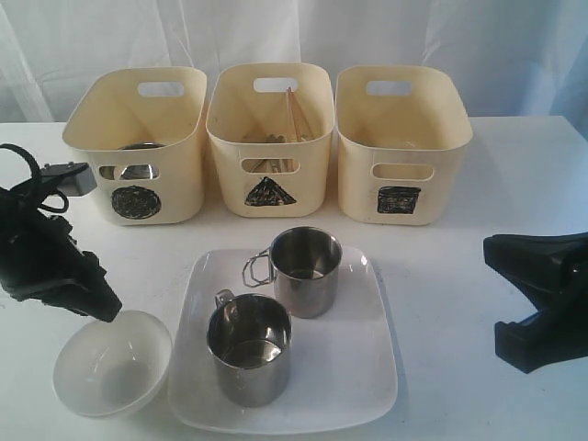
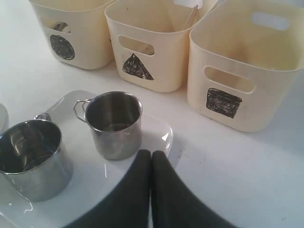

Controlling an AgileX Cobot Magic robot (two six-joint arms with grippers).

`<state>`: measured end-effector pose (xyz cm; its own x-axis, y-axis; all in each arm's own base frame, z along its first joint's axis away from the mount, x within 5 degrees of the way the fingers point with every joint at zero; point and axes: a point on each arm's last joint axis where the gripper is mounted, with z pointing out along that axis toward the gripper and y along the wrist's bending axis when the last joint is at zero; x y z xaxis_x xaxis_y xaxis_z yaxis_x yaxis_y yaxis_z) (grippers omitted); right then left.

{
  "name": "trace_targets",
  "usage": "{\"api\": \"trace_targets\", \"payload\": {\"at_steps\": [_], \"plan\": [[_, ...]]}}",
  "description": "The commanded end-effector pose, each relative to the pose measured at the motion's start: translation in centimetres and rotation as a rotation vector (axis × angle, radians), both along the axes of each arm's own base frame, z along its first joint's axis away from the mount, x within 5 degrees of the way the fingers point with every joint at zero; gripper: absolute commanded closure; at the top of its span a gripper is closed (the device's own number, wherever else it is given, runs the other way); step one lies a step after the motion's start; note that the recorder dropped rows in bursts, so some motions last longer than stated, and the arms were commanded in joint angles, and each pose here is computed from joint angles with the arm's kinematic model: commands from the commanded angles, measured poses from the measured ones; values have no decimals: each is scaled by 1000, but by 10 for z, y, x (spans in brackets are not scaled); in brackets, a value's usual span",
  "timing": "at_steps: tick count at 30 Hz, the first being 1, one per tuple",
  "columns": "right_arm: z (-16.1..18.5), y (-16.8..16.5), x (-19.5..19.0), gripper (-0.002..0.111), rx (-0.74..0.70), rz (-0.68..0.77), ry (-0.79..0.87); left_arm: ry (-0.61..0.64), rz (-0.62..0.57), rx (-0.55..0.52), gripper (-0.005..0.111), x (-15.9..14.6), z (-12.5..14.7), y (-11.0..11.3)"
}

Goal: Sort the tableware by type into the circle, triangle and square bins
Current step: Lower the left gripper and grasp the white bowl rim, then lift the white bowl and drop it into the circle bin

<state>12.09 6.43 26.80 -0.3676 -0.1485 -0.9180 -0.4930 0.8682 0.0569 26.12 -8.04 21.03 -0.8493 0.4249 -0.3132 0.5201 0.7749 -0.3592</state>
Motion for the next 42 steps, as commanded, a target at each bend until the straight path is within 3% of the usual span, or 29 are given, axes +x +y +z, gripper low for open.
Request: {"api": "trace_targets", "payload": {"at_steps": [1,4,16,19,25,28,35,42], "plan": [[0,-1,0,108,6,-6,-9,9,-55,51,50,-6,-1,3],[0,-1,0,108,6,-6,-9,19,-80,94,50,-6,-5,6],[0,-1,0,108,6,-6,-9,183,-72,100,52,-1,-36,5],[0,-1,0,108,6,-6,-9,221,-50,103,63,0,-42,4],[0,-1,0,108,6,-6,-9,298,-38,95,107,-3,-46,3],[0,-1,0,108,6,-6,-9,318,-47,78,107,-4,-42,2],[0,-1,0,108,6,-6,-9,190,-49,47,107,7,3,-1],[0,-1,0,108,6,-6,-9,-234,91,13,107,46,83,-2]]}}
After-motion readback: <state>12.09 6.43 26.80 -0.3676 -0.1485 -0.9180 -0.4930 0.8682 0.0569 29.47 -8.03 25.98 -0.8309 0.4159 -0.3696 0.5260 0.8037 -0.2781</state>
